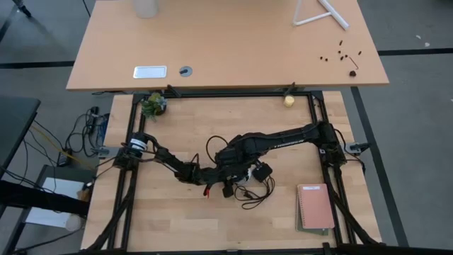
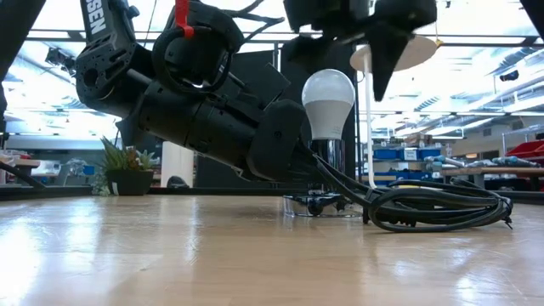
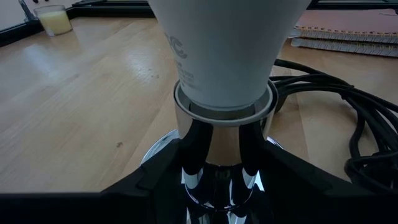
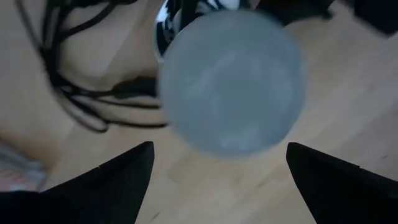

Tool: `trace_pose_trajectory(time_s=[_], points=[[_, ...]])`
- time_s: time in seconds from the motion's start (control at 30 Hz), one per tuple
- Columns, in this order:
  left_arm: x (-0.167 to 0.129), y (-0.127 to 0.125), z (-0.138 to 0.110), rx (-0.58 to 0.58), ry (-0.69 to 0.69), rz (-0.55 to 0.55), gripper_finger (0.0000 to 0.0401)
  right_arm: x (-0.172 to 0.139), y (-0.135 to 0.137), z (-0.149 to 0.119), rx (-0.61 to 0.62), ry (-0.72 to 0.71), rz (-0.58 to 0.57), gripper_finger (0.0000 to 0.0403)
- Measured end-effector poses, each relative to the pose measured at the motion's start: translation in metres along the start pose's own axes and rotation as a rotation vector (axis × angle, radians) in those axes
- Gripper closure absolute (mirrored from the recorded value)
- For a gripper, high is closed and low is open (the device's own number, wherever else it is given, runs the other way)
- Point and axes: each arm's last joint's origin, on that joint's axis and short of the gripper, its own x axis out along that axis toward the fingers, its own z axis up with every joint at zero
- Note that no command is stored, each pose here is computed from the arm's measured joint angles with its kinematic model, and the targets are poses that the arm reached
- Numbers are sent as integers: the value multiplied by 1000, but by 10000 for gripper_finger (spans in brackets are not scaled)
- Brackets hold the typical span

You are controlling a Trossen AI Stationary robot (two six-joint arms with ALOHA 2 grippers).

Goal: Screw lightbulb
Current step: Insert the lightbulb into the lamp

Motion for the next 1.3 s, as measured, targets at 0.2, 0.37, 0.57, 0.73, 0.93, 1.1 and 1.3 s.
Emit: trace_pose_trajectory(time_s=[0.2, 0.37, 0.57, 0.73, 0.93, 1.1, 1.3], points=[[0, 0, 0, -1, 0, 0, 199, 1, -4, 7, -59, -70, -43, 29], [0, 0, 0, 1, 0, 0, 199, 1, -6, 12, -160, -128, -57, 29], [0, 0, 0, 6, -1, 0, 199, 4, -9, 15, -250, -168, -34, 29], [0, 0, 0, 7, -1, 0, 199, 15, -7, 17, -299, -173, -13, 29], [0, 0, 0, 8, -1, 0, 199, 31, -5, 17, -342, -154, -2, 30], [0, 0, 0, 21, 1, 0, 199, 32, -8, 18, -354, -180, 3, 46], [0, 0, 0, 28, 1, 0, 199, 33, -15, 14, -329, -206, 34, 106]])
